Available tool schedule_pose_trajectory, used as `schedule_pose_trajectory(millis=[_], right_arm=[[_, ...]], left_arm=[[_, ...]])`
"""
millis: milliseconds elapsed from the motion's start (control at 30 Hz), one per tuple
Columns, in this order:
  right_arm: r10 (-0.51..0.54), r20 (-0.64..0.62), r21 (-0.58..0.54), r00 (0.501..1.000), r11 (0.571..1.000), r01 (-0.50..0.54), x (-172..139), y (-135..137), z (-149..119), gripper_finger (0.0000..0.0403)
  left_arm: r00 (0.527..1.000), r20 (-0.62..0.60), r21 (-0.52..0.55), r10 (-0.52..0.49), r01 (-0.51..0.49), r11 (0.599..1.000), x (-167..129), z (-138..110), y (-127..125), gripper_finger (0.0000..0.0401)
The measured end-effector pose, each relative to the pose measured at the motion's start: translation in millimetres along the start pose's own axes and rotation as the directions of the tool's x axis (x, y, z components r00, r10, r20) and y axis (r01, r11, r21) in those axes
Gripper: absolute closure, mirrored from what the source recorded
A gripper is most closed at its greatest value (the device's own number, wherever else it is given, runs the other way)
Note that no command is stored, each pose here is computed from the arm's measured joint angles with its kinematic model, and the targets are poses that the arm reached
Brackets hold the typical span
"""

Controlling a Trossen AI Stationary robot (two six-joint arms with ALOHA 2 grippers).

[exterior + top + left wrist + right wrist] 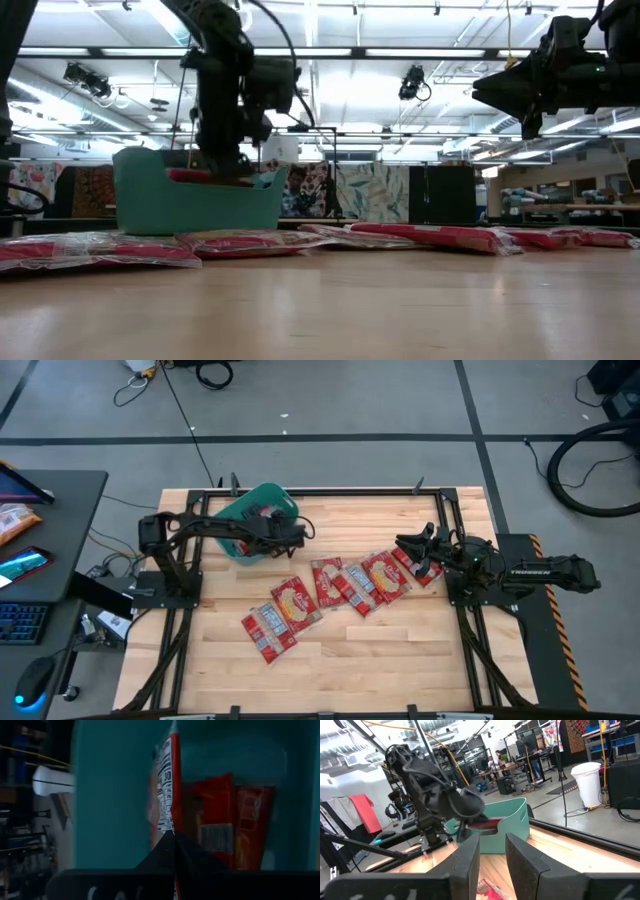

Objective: Sort popcorn bags into baskets
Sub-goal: Put the popcorn bag into the green bin

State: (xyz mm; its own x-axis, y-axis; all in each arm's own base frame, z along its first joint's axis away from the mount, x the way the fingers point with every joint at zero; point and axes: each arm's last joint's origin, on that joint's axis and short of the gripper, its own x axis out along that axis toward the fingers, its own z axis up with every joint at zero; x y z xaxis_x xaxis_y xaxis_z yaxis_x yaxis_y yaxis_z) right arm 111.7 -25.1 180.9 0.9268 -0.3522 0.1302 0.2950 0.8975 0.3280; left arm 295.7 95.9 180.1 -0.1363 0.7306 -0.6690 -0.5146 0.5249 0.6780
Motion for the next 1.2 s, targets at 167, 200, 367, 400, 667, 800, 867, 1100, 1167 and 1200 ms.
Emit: schedule_pose_trajectory(millis=[167,200,367,400,667,800,867,1100,1167,1200], right_arm=[[0.001,0.002,0.0,1.0,1.0,-0.001,0.0,0.1,0.2,0.0305],[0.0,0.002,0.0,1.0,1.0,0.0,0.0,0.0,0.2,0.0305],[0.001,0.002,0.0,1.0,1.0,-0.001,0.0,0.1,0.2,0.0305],[0.0,0.002,0.0,1.0,1.0,0.0,0.0,0.0,0.1,0.0305],[0.0,0.001,0.0,1.0,1.0,0.0,0.0,0.1,0.1,0.0305],[0.0,0.001,0.0,1.0,1.0,0.0,0.0,0.0,0.1,0.0305],[0.001,0.001,0.0,1.0,1.0,-0.001,0.0,0.1,0.1,0.0305],[0.002,0.001,0.0,1.0,1.0,-0.002,0.0,0.1,0.2,0.0305],[0.004,0.002,0.001,1.0,1.0,-0.004,0.0,0.2,0.3,0.0305],[0.004,0.003,0.001,1.0,1.0,-0.004,0.0,0.2,0.4,0.0305]], left_arm=[[0.999,-0.002,-0.004,-0.038,0.038,0.999,19.4,-5.0,-2.0,0.0392],[0.999,-0.004,0.006,-0.037,0.037,0.999,21.9,-6.0,-1.9,0.0384],[0.999,-0.007,0.027,-0.034,0.035,0.999,23.9,-8.4,-2.9,0.0325],[0.999,-0.003,0.033,-0.033,0.033,0.999,22.5,-8.8,-4.1,0.0312],[0.992,0.101,0.119,0.076,-0.088,0.989,3.9,-14.7,-14.2,0.0248],[0.98,0.196,0.104,0.016,-0.037,0.994,1.5,-23.7,-13.1,0.0245],[0.967,0.249,0.089,-0.058,0.037,0.995,-0.1,-28.5,-10.1,0.0244],[0.899,0.42,-0.007,-0.125,0.141,0.99,-22.4,-33.3,4.6,0.0244],[0.885,0.444,0.012,-0.141,0.152,0.988,-30.6,-34.7,5.8,0.0244],[0.875,0.46,0.025,-0.152,0.158,0.987,-35.0,-35.1,5.5,0.0244]])
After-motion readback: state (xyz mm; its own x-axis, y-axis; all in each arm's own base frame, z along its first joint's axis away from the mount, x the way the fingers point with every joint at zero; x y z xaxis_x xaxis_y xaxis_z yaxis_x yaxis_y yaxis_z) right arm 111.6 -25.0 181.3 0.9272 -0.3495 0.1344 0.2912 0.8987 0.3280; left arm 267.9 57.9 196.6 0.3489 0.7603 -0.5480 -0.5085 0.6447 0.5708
